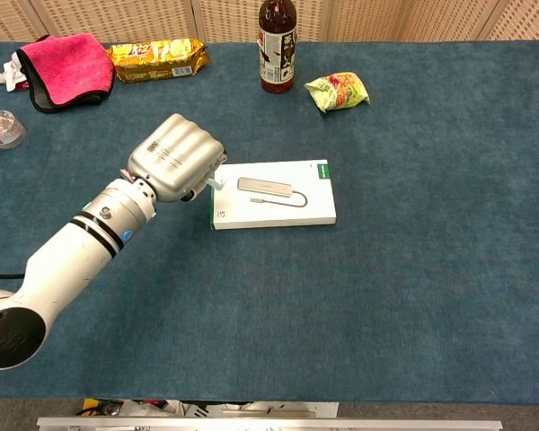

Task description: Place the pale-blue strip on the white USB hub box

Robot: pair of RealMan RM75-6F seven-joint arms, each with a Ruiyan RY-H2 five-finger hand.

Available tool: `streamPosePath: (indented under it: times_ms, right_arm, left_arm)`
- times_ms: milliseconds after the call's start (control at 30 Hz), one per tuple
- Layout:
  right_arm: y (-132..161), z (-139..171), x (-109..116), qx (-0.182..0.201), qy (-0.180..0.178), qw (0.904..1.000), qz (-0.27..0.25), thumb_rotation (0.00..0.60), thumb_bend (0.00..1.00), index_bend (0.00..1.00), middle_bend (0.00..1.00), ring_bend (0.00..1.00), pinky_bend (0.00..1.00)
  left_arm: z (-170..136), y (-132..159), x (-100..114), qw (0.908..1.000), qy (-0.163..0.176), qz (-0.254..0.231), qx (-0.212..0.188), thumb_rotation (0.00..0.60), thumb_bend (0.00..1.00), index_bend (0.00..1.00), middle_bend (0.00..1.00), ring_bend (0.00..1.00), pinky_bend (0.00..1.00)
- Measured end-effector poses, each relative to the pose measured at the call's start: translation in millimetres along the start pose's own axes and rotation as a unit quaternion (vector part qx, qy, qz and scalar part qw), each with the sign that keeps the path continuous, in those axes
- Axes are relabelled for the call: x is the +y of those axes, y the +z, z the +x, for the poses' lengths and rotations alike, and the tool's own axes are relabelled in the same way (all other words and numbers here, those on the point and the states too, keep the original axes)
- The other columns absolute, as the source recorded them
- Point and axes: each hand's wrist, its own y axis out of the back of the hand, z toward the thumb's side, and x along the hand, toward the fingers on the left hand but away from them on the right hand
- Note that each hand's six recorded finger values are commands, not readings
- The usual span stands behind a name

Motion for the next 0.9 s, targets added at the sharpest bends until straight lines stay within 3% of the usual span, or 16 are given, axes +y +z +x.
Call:
streamPosePath:
  times_ms: [367,900]
  right_arm:
    - [0.6,-1.0,-1.3,0.0,0.002,1.0,0.0,0.506,0.26,0.26,0.45,0.38,0.41]
    - [-2.3,3.2,1.0,-0.005,-0.004,1.0,-0.001,0.504,0.26,0.26,0.45,0.38,0.41]
  left_arm:
    - [5.2,25.3,6.6,0.9955,0.053,0.071,-0.032,0.6,0.38,0.61,1.0,1.0,1.0]
    - [8.1,47.0,-2.2,0.9874,0.047,0.138,-0.062,0.6,0.38,0.61,1.0,1.0,1.0]
